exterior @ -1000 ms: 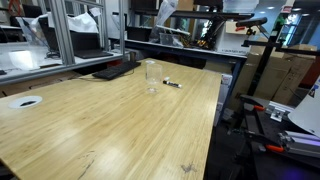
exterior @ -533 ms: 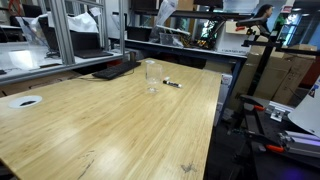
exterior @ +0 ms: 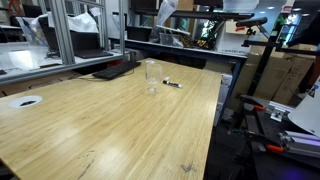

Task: Put the marker in the glass

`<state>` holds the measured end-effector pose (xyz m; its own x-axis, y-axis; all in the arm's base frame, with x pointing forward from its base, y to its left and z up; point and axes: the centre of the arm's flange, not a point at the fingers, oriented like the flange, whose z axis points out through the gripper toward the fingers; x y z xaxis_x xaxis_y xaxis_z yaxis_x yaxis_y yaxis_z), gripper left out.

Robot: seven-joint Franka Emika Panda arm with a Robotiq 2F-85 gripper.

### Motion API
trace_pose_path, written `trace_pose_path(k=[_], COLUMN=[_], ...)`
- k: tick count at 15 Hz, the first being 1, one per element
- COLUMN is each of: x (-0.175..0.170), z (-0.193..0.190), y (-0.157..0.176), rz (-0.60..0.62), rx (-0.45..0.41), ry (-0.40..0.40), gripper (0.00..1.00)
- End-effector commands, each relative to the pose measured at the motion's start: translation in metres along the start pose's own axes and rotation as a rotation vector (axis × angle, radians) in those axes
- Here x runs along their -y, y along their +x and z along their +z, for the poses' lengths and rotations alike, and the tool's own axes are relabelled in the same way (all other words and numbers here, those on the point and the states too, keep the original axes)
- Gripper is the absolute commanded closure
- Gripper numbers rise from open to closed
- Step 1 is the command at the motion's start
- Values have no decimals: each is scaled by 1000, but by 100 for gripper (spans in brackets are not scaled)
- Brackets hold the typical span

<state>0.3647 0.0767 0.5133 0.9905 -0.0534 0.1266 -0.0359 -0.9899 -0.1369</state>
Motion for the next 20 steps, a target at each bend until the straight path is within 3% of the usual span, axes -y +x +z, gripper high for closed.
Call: trace_pose_path(k=[1,6,8,10,11,15,20], x=[-3,-29,-42,-47,-46,-47,-87], z=[29,74,84,81,94,87,112], y=[39,71,76,80,71,74,89], rz=[40,-151,-217,-148,-161,-145,-144], rx=[32,155,204,226,186,205,214], ry=[-33,-156,-162,-99,-132,-113,-77], gripper=[0,0,0,0,0,0,0])
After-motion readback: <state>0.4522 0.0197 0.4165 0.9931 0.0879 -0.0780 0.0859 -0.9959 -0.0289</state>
